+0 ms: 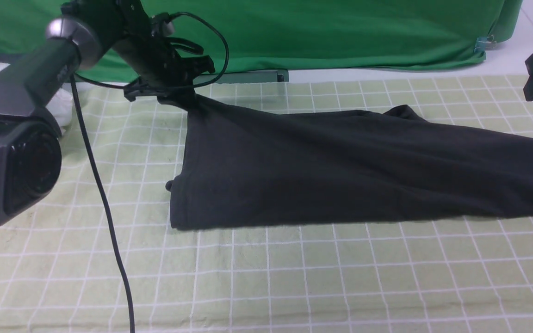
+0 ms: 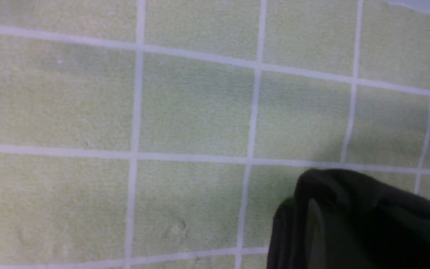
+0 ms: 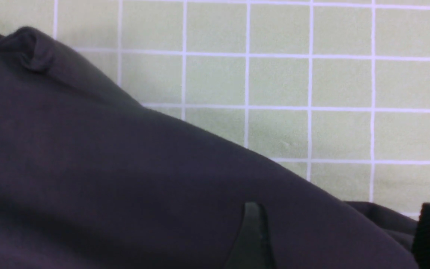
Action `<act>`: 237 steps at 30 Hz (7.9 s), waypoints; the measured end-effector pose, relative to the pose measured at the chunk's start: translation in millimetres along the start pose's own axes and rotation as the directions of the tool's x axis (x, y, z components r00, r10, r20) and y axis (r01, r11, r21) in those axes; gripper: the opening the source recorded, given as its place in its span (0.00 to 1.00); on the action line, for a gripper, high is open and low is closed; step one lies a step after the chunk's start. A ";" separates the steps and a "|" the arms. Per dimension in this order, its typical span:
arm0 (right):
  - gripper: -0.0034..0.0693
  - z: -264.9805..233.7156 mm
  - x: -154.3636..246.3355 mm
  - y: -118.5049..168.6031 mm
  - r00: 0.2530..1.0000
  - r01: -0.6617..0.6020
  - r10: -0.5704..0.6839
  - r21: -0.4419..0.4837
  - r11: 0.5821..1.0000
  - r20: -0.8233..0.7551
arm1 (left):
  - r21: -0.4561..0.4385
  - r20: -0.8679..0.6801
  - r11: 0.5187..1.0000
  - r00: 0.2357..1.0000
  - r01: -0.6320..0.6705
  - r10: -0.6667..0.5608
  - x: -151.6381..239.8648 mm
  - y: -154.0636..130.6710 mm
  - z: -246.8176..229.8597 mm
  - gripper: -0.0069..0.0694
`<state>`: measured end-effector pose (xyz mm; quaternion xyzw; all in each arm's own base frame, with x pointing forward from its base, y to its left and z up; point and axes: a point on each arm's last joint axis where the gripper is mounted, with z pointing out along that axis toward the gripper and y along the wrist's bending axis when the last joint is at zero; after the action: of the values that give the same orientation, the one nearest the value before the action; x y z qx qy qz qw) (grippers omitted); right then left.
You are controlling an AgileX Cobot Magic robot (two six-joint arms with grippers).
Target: Fold a long-sleeved shirt over a green coffee tablecloth.
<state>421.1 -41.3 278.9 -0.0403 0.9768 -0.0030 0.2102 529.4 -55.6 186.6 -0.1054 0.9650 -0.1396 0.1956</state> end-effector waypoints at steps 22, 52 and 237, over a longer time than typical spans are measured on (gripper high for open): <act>0.04 -18.1 34.8 -19.1 0.975 -0.014 0.007 -0.030 0.999 -0.223 | 0.046 0.007 0.988 0.989 -0.148 0.148 29.3 -28.5 -156.8 0.64; 0.04 -10.2 78.8 -23.2 0.986 -0.120 0.115 -0.038 0.992 -0.121 | 0.072 -0.336 0.996 0.940 -0.046 0.068 163.1 4.8 -48.8 0.79; 0.16 -177.5 314.1 96.7 0.323 0.381 -0.051 -0.080 0.921 0.945 | 0.117 -0.037 0.973 0.979 -0.197 0.203 162.1 1.2 -169.3 0.11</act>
<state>55.3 28.0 309.7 -0.1966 0.6575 0.1345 0.7148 314.2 -57.7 279.6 0.0069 0.9658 -0.1760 0.1905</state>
